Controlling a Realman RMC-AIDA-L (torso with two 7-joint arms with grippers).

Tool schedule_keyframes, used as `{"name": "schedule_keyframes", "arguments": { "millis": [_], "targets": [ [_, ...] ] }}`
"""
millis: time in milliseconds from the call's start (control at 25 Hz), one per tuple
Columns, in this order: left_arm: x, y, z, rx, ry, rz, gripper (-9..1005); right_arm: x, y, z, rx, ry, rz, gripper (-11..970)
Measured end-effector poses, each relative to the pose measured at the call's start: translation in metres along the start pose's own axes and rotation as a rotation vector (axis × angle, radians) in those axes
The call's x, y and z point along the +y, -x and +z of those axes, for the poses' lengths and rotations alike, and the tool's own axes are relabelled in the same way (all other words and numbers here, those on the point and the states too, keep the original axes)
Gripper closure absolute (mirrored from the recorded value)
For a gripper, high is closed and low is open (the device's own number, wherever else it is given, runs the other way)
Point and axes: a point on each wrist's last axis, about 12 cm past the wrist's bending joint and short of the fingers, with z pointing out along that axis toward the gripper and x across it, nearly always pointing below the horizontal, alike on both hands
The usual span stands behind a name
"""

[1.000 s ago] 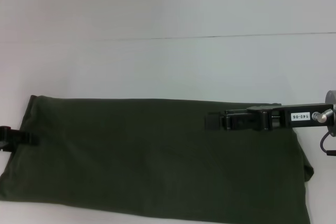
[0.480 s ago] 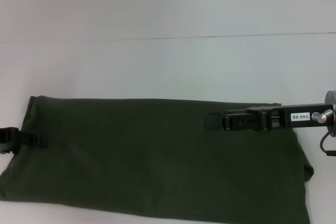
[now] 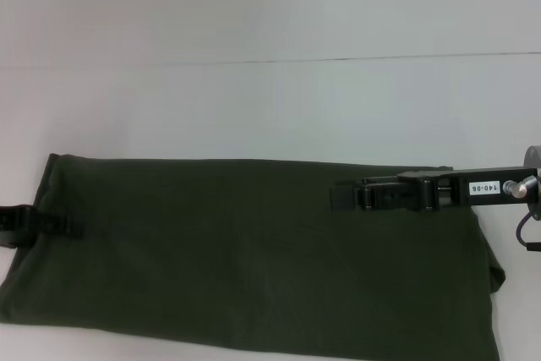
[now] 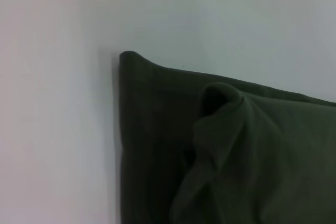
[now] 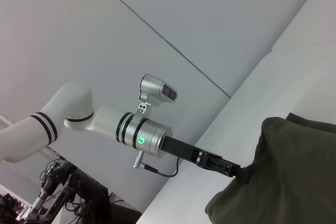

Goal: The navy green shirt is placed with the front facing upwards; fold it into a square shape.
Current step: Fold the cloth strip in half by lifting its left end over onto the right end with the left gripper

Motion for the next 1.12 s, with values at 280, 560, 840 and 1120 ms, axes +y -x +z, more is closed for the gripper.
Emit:
{"name": "schedule_keyframes", "arguments": {
  "millis": [280,560,840,1120],
  "targets": [
    [-0.0034,0.0007,0.0032,0.007,-0.011,0.004,164,0.0000,0.0000,0.0000,0.000,0.000,0.000,158],
    [-0.0042,0.0019,0.0032,0.002,-0.015,-0.001,284,-0.0003,-0.0007,-0.0020,-0.009,-0.002,0.003,157],
    [-0.0053,0.0026,0.0043,0.009,-0.010,0.006,433,-0.0001,0.0003,-0.0024,-0.009,-0.001,0.001,157],
    [-0.0050,0.0034,0.0044,0.005,-0.003,-0.002,744,0.0003,0.0009,-0.0018,-0.006,0.001,-0.001,158]
  ]
}}
